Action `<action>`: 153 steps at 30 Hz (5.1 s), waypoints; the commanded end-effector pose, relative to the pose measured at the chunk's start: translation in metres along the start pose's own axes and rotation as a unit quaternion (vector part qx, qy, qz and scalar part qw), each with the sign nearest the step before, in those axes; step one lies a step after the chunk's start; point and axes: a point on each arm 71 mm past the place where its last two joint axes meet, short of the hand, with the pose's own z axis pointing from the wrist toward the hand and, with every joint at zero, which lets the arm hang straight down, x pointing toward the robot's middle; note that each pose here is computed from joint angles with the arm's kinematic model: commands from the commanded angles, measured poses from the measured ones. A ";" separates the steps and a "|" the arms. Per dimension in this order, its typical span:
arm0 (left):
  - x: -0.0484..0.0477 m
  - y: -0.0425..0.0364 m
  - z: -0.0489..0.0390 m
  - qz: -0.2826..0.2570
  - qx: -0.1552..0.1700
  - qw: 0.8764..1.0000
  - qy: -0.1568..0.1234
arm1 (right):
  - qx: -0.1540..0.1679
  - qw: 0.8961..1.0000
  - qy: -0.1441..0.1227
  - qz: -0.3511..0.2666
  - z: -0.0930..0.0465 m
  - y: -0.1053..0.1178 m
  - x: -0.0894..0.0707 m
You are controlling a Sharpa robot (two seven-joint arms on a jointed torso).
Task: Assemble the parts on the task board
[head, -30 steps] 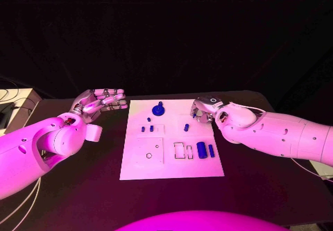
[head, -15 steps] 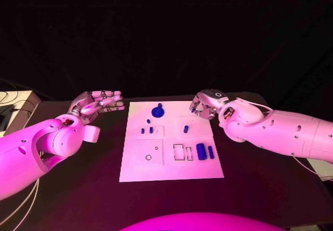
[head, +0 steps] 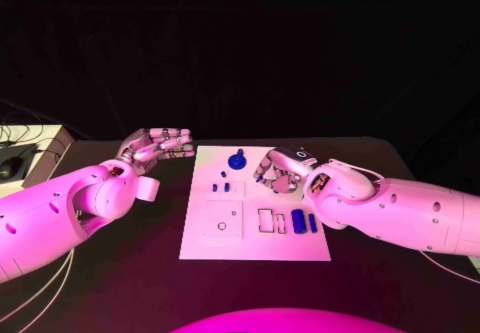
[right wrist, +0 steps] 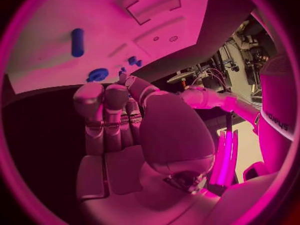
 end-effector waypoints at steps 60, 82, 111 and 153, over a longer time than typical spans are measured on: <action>0.0057 -0.0043 -0.0015 0.000 0.011 1.000 -0.006 | -0.063 0.994 0.077 -0.054 0.010 0.057 0.069; 0.0062 -0.0039 -0.0011 -0.001 0.010 1.000 -0.004 | -0.064 0.992 0.083 -0.068 0.014 0.055 0.072; 0.0066 -0.0031 -0.0008 -0.002 0.006 1.000 -0.001 | -0.077 0.994 0.062 -0.046 0.015 0.056 0.074; 0.0023 -0.0013 0.0002 0.000 0.005 1.000 -0.003 | 0.062 0.992 0.080 -0.079 -0.003 -0.048 -0.009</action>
